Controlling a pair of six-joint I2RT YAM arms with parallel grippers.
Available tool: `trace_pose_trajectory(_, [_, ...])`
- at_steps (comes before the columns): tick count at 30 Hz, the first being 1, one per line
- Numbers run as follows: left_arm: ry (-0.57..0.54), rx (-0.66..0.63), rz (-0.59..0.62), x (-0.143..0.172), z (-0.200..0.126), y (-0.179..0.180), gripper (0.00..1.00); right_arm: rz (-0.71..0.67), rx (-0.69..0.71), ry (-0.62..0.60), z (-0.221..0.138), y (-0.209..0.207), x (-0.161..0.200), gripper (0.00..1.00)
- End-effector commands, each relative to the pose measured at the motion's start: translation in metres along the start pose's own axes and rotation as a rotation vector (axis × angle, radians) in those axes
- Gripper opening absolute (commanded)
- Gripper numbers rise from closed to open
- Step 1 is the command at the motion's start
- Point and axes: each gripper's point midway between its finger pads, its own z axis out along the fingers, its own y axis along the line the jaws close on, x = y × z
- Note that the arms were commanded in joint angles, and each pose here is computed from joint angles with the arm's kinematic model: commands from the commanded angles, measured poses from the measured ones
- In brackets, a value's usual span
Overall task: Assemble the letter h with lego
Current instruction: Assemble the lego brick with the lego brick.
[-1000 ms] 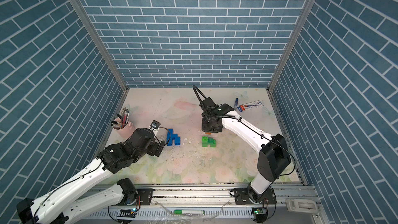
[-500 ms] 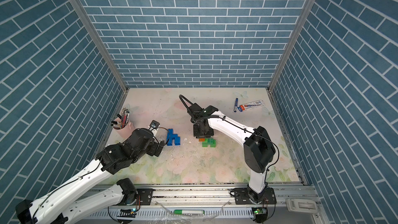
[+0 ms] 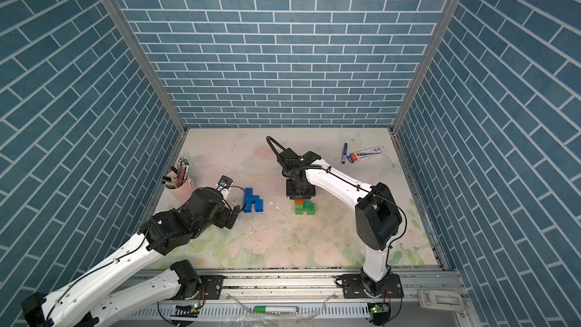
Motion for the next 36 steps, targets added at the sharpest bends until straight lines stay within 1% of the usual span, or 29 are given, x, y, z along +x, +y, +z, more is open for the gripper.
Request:
trace_pose_trajectory(1, [-0.009, -0.001, -0.01, -0.002, -0.004, 0.003, 0.99, -0.001, 0.053, 0.032, 0.009, -0.01, 0.003, 0.0])
trace_pose_trajectory(14, [-0.011, 0.0, -0.011, -0.003, -0.004, 0.003, 0.99, 0.024, 0.101, 0.037, 0.017, -0.017, 0.003, 0.0])
trace_pose_trajectory(24, [-0.01, 0.001, -0.011, -0.003, -0.005, 0.003, 0.99, 0.055, 0.106, 0.023, 0.026, -0.012, 0.007, 0.0])
trace_pose_trajectory(30, [-0.008, 0.002, -0.01, -0.003, -0.004, 0.003, 0.99, 0.095, 0.094, -0.004, 0.031, -0.013, 0.009, 0.0])
trace_pose_trajectory(33, [-0.007, 0.003, -0.009, -0.002, -0.004, 0.002, 0.99, 0.104, 0.095, -0.034, 0.028, -0.013, 0.008, 0.0])
trace_pose_trajectory(36, [-0.008, 0.004, -0.01, -0.002, -0.004, 0.002, 0.99, 0.108, 0.104, -0.033, 0.031, -0.013, 0.008, 0.0])
